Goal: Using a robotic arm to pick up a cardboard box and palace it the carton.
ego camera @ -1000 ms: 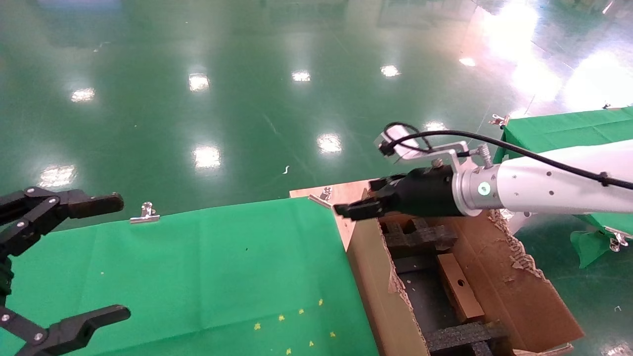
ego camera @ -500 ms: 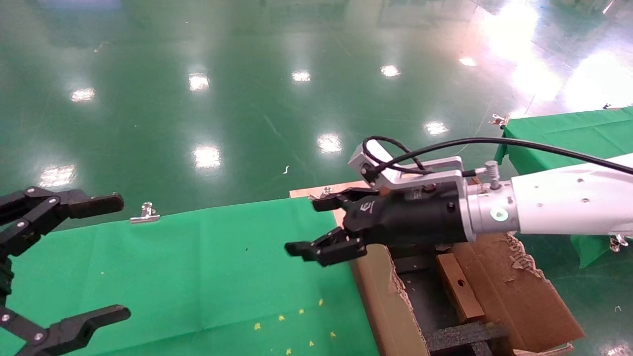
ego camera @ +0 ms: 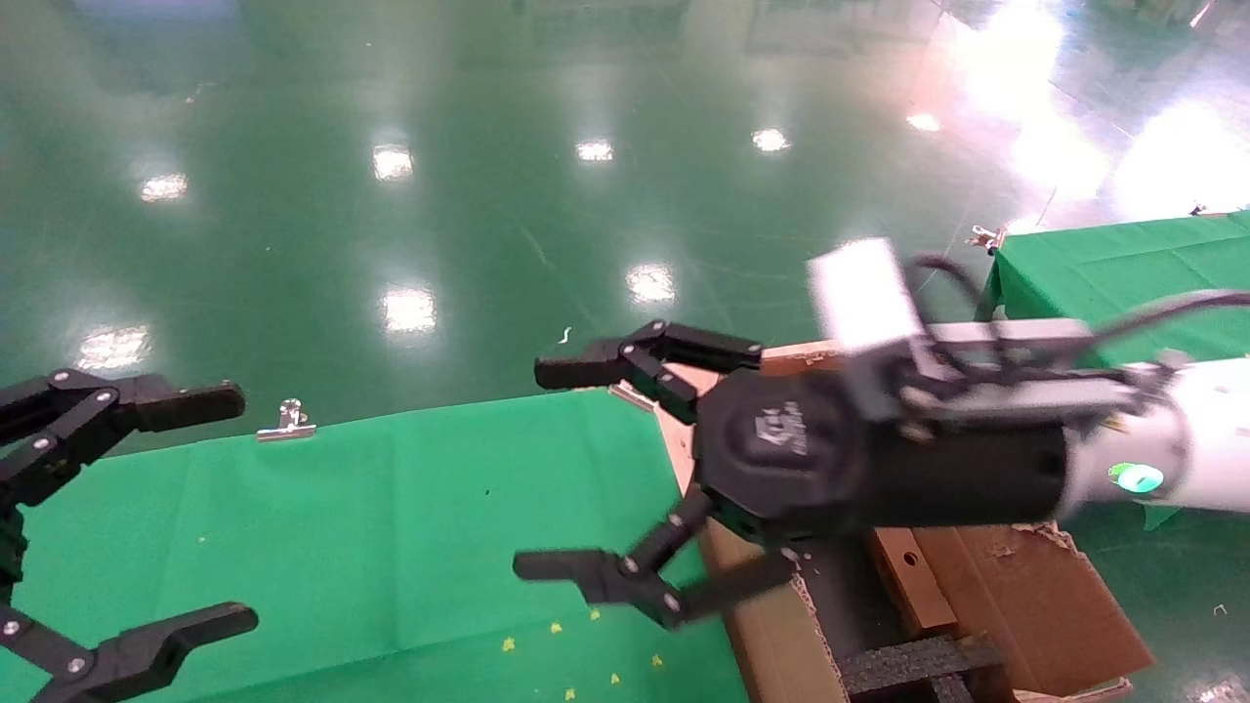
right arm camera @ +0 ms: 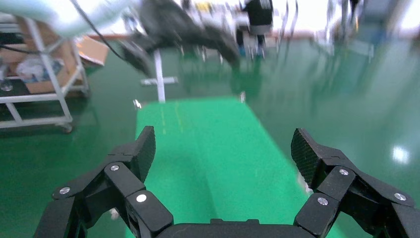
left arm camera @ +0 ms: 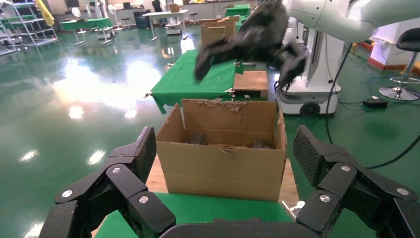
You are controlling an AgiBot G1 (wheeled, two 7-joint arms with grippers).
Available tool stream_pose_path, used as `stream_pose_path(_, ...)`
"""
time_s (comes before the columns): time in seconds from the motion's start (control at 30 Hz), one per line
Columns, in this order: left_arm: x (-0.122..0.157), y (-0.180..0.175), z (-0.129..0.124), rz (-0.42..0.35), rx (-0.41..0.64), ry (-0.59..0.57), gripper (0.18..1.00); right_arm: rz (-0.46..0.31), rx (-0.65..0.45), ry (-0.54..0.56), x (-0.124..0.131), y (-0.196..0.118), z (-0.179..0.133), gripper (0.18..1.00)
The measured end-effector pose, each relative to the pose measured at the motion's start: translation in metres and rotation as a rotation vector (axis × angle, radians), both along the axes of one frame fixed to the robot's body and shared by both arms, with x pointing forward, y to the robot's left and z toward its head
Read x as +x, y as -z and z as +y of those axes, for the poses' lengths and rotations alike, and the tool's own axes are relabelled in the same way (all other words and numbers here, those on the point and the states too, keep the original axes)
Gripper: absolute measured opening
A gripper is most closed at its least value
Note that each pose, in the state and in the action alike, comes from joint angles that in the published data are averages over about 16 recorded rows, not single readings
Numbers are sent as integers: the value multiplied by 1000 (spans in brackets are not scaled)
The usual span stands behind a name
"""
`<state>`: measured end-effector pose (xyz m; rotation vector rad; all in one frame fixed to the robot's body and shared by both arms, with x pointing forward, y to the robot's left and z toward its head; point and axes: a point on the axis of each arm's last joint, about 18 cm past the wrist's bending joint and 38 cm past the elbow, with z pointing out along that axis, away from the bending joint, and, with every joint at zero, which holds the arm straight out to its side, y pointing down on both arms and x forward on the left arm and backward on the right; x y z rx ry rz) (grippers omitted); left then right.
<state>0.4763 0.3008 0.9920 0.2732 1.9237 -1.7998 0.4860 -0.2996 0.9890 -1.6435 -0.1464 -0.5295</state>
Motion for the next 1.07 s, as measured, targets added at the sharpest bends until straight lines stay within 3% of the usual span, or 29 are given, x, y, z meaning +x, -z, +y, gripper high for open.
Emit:
stream_pose_path(0.27,0,0,0,0,0,0,1001,-98,46,-73,-17,-6,-4,1001)
stream_pose_path(1.07,0,0,0,0,-1,0,1001,-71,28,-50,-11,-3,-3,1001)
